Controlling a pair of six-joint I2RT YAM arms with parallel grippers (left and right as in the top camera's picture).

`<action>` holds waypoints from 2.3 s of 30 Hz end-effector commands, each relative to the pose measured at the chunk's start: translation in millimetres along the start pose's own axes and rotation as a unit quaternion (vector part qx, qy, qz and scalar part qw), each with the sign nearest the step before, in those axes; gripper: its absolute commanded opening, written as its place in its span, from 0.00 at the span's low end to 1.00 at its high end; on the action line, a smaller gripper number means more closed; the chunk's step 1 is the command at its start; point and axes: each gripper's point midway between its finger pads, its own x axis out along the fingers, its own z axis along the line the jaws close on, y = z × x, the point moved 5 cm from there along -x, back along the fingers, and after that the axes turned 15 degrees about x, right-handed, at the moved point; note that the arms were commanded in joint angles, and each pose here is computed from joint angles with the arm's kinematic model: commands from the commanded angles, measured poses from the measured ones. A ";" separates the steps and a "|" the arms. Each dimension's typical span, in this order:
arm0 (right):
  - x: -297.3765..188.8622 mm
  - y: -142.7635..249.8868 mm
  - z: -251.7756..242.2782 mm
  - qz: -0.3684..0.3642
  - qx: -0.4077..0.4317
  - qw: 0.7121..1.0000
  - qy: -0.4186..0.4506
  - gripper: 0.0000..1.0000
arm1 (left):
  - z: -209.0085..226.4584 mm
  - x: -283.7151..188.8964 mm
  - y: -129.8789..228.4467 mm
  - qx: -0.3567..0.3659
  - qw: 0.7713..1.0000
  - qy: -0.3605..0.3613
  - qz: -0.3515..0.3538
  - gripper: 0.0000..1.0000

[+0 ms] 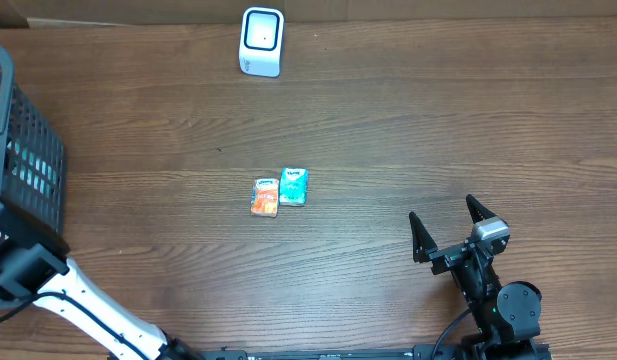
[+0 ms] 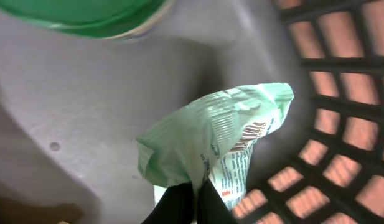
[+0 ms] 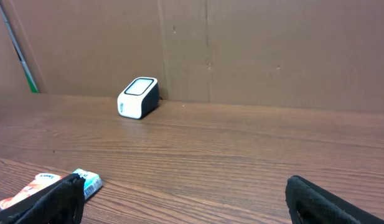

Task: Scan the item barcode
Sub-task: 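Reach the left gripper into the basket and grasp the green wipes pack, then place the green wipes pack beside the tissue packs with the left gripper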

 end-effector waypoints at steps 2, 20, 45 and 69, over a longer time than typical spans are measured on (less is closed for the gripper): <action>0.2 1.9 -1.7 -0.002 0.001 1.000 0.002 1.00 | -5.8 -37.7 -9.0 0.017 0.999 0.002 -0.044 0.04; 0.2 1.9 -1.6 -0.002 0.001 1.000 0.002 1.00 | -5.9 44.7 11.7 0.054 0.998 -0.006 -0.019 0.75; 0.2 1.9 -1.6 -0.002 0.001 1.000 0.002 1.00 | -13.1 -196.7 6.7 0.045 0.959 -0.080 -0.267 0.31; 0.2 1.9 -1.6 -0.002 0.001 1.000 0.002 1.00 | -252.7 -146.1 247.8 0.402 0.904 0.137 0.042 0.34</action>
